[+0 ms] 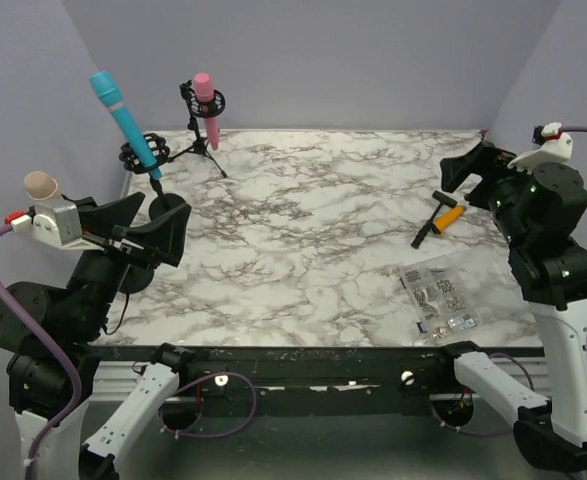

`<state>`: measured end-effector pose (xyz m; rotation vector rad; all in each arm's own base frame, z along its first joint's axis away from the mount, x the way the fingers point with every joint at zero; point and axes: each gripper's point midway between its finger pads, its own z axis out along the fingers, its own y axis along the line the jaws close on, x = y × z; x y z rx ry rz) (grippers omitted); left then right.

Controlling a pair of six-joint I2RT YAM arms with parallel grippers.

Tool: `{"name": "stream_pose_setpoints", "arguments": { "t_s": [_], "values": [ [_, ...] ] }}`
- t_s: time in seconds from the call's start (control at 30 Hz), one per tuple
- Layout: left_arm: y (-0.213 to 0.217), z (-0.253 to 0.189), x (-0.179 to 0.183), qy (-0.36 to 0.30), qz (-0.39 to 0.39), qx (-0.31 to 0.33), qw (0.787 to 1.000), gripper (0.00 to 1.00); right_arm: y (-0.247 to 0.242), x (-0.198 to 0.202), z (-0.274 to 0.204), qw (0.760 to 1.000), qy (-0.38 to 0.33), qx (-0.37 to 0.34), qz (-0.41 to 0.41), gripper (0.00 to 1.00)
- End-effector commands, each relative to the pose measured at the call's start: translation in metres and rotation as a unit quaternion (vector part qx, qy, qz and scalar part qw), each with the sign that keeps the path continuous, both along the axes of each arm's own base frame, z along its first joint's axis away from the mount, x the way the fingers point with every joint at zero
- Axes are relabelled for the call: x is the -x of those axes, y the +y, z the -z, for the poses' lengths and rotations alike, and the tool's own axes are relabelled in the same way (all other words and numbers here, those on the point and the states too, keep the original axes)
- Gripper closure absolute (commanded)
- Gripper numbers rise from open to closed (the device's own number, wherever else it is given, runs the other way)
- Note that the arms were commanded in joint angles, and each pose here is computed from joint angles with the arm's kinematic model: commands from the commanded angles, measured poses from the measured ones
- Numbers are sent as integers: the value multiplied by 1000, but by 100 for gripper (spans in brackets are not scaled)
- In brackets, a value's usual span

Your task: Remove the microphone from the stand

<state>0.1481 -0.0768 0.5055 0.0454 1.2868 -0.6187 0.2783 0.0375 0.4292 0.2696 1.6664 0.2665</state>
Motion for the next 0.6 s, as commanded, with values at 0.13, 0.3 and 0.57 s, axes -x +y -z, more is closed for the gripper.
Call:
{"name": "stream_pose_setpoints", "arguments": {
  "t_s": [0.13,0.3,0.57],
  "values": [
    [12,64,-29,116,-59,-27,991,2,23,-18,43,998,36,0,-58,0],
    [22,115,-46,198,-102,-49,974,2,48,-20,68,991,47,-12,-124,0],
    [19,152,-73,267,-124,-66,953,1,83,-10,69,975,46,-49,-213,0]
  ]
}}
